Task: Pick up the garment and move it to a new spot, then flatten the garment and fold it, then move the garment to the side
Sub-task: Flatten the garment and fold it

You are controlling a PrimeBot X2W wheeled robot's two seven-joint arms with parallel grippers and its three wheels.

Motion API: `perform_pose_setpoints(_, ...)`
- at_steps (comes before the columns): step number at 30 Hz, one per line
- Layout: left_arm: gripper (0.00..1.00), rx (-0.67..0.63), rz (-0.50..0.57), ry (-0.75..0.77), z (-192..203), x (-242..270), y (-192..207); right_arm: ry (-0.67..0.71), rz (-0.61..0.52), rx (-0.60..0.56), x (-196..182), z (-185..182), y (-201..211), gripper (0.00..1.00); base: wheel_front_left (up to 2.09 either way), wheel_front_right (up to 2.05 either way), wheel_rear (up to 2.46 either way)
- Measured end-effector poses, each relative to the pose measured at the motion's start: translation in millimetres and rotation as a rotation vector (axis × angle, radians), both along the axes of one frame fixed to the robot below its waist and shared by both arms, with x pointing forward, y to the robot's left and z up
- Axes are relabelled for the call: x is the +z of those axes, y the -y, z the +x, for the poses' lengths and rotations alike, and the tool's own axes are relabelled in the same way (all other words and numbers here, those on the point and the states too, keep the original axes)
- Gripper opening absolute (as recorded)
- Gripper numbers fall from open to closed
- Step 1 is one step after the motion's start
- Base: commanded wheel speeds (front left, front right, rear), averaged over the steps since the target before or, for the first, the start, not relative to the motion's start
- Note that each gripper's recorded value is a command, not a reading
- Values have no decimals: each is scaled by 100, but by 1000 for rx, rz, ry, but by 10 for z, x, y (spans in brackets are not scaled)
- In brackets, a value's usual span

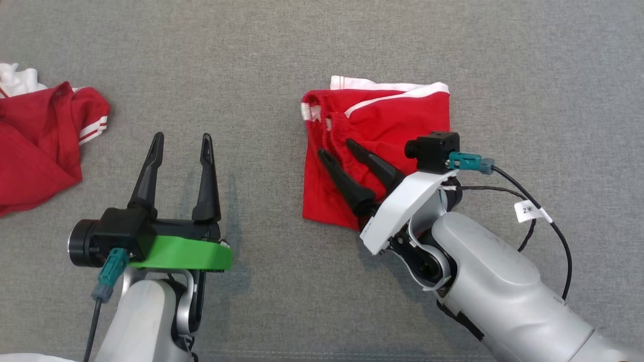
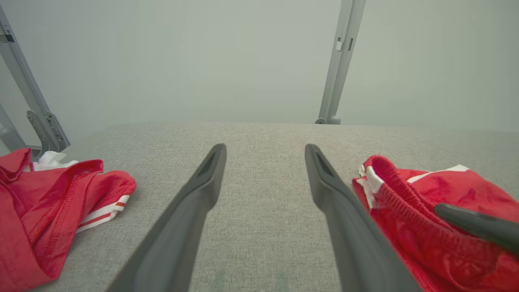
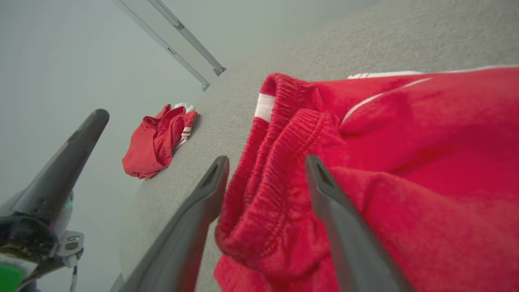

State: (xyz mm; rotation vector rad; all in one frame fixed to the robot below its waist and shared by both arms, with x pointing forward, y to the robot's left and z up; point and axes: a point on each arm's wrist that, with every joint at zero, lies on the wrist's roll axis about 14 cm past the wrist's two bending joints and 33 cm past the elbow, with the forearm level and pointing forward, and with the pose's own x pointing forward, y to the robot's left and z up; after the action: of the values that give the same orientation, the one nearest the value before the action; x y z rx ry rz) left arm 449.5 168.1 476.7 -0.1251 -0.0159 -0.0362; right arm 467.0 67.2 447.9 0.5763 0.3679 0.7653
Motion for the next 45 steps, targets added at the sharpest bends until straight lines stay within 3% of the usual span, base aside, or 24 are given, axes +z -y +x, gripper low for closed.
perform_pose_setpoints(9,100,-14,-3,21,44,62,59,204,17,-83,385,119,406,100,0,0,0)
perform_pose_setpoints(17,100,-15,-3,43,62,139,63,400,-114,-400,698,371,1530,100,0,0,0)
perform_pose_setpoints(23,100,-13,5,60,71,202,50,470,-274,-580,702,194,2179,100,0,0,0)
perform_pose_setpoints(27,100,-8,8,58,56,212,27,484,-328,-621,693,65,2308,100,0,0,0)
perform_pose_setpoints(45,100,-30,46,28,-403,323,-36,488,-383,-648,762,-481,2385,100,0,0,0)
